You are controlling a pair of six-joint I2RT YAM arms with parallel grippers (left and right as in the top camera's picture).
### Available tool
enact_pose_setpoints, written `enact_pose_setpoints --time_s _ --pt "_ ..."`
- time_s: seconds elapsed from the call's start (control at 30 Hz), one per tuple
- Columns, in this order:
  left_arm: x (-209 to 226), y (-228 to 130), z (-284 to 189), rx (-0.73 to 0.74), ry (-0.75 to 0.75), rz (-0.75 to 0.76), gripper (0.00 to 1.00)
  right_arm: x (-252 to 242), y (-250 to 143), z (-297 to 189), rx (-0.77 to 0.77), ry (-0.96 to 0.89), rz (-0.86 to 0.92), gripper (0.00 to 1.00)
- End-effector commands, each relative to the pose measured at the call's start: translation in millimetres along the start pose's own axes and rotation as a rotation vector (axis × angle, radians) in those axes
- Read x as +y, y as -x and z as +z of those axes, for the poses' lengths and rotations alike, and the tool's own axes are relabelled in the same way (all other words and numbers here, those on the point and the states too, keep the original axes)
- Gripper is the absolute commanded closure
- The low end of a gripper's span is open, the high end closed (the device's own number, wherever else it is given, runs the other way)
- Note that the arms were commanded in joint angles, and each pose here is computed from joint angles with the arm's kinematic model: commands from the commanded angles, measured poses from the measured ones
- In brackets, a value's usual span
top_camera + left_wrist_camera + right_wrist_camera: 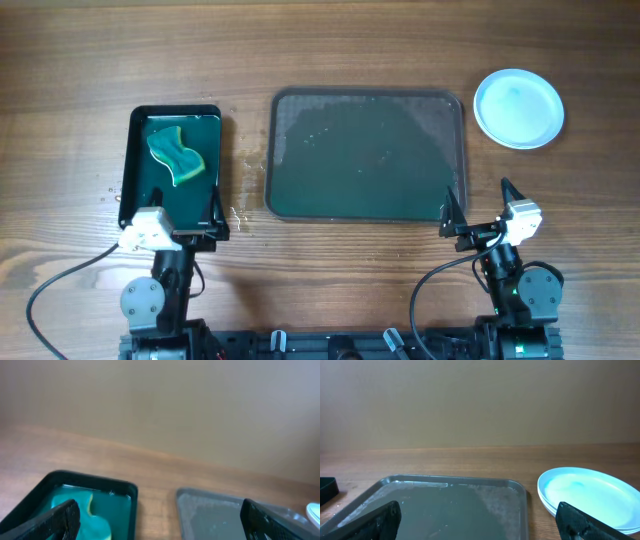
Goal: Clean dirty plates on tray and stack at the side
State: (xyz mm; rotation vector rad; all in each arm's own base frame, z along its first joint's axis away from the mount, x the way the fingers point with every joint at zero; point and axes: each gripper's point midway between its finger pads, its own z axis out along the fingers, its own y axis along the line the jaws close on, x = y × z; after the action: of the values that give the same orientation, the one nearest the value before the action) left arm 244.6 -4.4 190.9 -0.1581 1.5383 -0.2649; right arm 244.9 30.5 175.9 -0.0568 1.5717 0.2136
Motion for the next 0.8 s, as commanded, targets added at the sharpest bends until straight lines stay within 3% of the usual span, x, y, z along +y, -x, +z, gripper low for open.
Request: enact_pose_setpoints --time_s 0.0,0.13,0.3,0.57,0.77 --pt "-5.4 -13.9 1.2 0.024 -0.035 0.013 0.0 3.0 2.2 -0.7 -0.011 0.019 0.003 0.0" --pt "1.8 -32.2 0.2 0.098 -0.003 0.007 0.0 3.0 2.2 -0.7 -0.011 0.019 0.003 0.0" --pt "2.9 -32.1 0.2 0.097 0.001 0.033 0.0 3.0 2.2 -0.7 -0.011 0.019 0.003 0.0" --pt "4.2 -32.0 0.2 0.097 0.0 0.208 0.0 3.0 2.2 -0.7 -0.011 0.019 0.003 0.0" --pt "6.5 -31.6 0.2 0.095 0.013 0.208 0.0 3.0 2.2 -0.7 -0.011 0.019 0.003 0.0"
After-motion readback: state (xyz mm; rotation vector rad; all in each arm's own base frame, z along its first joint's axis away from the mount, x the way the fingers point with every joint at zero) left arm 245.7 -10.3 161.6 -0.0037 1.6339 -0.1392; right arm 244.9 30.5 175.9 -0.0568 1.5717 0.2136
